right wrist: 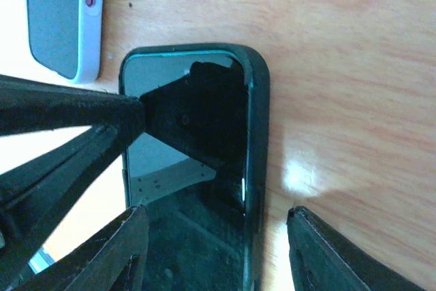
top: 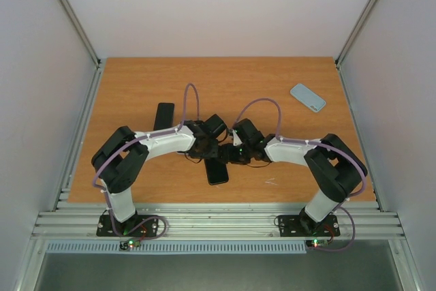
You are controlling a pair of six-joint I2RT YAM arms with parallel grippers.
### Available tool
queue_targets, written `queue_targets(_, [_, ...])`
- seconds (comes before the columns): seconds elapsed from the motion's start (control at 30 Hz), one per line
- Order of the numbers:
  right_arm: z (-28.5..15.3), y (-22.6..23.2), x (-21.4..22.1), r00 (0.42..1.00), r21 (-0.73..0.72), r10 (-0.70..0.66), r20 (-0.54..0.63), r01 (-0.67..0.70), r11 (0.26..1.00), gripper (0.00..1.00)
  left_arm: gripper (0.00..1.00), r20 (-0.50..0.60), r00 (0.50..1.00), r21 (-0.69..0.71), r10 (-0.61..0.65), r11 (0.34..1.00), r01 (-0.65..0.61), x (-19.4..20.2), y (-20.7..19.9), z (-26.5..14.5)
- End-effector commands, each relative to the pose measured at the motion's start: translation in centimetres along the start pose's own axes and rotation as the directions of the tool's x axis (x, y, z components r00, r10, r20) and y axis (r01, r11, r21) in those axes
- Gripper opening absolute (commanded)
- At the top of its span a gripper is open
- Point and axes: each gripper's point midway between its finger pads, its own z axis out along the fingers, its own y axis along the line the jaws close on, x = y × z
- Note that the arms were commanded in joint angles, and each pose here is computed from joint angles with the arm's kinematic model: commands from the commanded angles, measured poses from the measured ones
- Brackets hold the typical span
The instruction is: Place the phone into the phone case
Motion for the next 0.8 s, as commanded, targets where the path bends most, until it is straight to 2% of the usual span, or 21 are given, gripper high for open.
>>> queue_targets(0.0, [-1.0,-0.7,1.1,1.000,0.045,0.005,-0.003,-0.005,0.999,0.58,0.02,-0.195,0.981,-0.114,-0.013,0.993,-0.010,5.8,3.4,4.6])
queue_targets(0.13, [-1.9,-0.7,1.4,1.000,0.069,-0.011,0.010,0.011,0.998,0.58,0.03,-0.191,0.981,-0.111,-0.010,0.994,-0.011,5.7,3.4,4.4])
queue_targets(0.47, [-2.8,-0.1,2.7,0.998,0.112,-0.052,0.017,0.050,0.992,0.58,0.03,-0.284,0.958,-0.121,-0.034,0.993,-0.001,8.9,5.1,6.1])
queue_targets(0.77, [-2.6,0.7,3.6,0.993,0.157,-0.114,0.003,0.112,0.981,0.58,0.03,-0.336,0.938,-0.022,-0.080,0.997,0.077,10.7,4.8,7.6])
